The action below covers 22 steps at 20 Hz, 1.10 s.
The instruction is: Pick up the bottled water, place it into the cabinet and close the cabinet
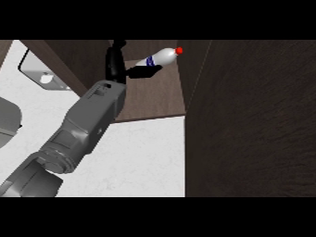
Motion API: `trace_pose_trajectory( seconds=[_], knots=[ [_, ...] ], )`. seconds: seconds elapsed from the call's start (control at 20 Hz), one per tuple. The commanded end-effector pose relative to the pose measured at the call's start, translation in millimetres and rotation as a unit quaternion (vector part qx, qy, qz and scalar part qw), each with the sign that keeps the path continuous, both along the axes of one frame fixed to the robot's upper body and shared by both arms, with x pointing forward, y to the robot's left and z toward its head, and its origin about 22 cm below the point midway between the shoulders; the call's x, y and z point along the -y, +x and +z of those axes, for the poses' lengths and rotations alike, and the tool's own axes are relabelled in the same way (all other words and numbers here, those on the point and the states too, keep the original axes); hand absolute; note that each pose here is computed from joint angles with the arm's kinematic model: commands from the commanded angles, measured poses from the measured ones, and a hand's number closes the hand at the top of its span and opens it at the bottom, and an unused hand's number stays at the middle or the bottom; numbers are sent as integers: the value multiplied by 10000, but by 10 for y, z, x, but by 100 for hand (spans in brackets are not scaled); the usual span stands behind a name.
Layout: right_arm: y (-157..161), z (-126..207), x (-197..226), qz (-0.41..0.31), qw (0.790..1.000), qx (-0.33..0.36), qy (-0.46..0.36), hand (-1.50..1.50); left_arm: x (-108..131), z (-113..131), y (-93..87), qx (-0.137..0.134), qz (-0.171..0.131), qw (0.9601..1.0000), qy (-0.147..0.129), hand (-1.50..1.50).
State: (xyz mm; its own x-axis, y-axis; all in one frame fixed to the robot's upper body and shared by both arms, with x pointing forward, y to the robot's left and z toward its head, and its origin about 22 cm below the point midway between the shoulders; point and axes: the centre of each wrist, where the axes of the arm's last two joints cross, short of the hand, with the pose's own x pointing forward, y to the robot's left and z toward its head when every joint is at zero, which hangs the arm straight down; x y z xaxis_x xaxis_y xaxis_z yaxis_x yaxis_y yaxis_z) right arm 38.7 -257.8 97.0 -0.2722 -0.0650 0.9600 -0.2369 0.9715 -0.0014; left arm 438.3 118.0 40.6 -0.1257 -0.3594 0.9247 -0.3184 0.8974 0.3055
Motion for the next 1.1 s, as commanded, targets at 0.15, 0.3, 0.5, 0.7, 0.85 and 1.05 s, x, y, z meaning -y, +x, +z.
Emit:
trace_pose_trajectory(
  seconds=[0.15, 0.3, 0.5, 0.7, 0.85, 1.05],
  knots=[
    [-1, 37, 10, 20, 9997, 65, 216, -150, 175, 252, 62, 674, -843, 9908, -813, -150],
    [-26, 207, -48, 90, 9994, 174, 287, -150, 204, 286, 65, 864, -1145, 9837, -1087, -150],
    [-21, 161, -5, 196, 9995, 48, 245, -150, 391, 269, 19, 835, -1469, 9766, -1329, -150],
    [-70, 221, -51, -68, 9997, -60, 247, -150, 310, 100, -50, 819, -1597, 9730, -1452, -150],
    [-5, 196, -13, -33, 9997, -55, 224, -150, 364, 100, -95, 803, -1600, 9723, -1501, -150],
    [-21, 216, -110, 39, 9995, -66, 315, -150, 338, -94, -252, 857, -1666, 9674, -1702, -150]
  ],
)
